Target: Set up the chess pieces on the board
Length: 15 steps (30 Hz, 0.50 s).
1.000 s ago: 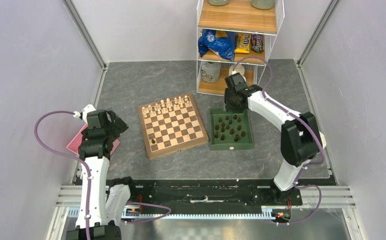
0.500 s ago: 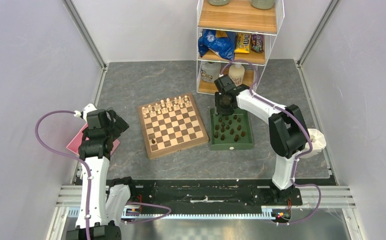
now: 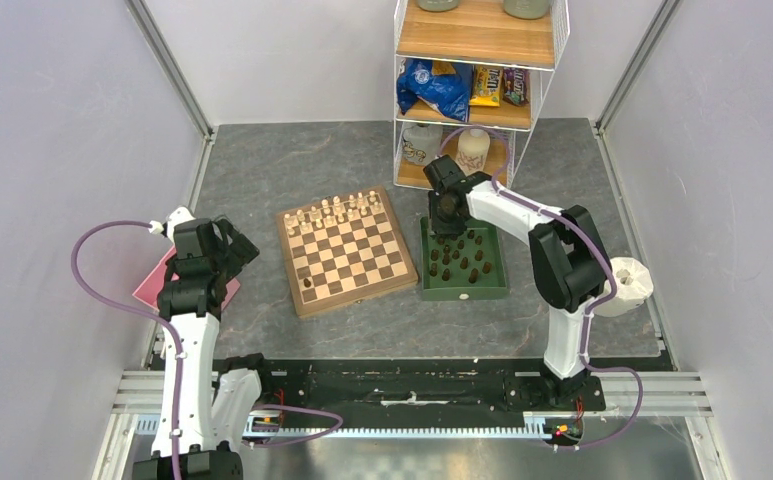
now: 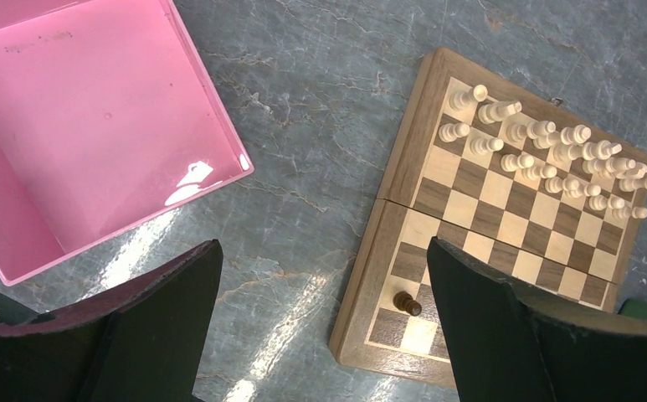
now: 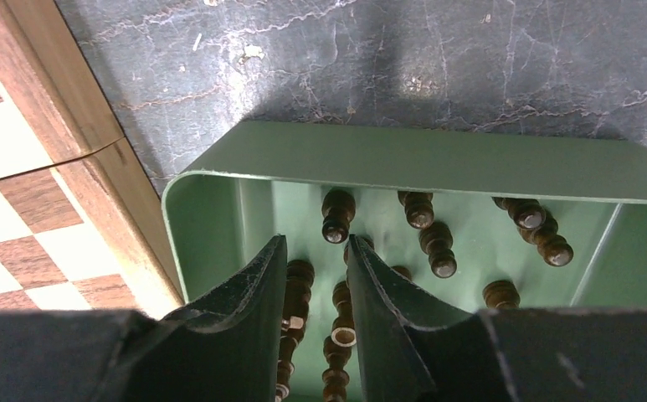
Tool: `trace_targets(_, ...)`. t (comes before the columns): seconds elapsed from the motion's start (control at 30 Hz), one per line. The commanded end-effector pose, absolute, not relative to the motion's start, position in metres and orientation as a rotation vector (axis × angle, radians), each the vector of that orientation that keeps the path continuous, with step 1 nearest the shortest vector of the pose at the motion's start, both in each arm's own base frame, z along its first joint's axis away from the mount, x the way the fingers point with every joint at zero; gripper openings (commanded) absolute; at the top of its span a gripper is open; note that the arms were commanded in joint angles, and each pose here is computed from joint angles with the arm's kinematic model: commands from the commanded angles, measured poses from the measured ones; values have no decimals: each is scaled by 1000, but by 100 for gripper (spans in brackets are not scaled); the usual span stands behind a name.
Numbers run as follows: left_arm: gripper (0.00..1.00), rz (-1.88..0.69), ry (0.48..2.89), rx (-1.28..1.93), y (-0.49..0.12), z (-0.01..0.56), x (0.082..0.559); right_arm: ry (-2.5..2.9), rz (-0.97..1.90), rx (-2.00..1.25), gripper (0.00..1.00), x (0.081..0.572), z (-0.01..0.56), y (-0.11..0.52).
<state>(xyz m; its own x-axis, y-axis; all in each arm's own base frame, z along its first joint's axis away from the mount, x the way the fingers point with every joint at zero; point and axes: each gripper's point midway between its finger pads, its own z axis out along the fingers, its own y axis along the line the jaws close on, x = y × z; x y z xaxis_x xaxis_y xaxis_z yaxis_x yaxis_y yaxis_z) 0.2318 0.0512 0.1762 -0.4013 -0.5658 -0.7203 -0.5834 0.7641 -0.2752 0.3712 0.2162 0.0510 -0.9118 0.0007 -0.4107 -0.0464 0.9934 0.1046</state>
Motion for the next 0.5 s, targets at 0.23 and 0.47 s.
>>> trace_targets(0.23,99,-18,2049,-865,49,183,239,2685,133,-9,38,389,52,219)
trace_targets(0.47,99,-23,2050,-862,49,183,240,2682,98,-14,34,391,51,215)
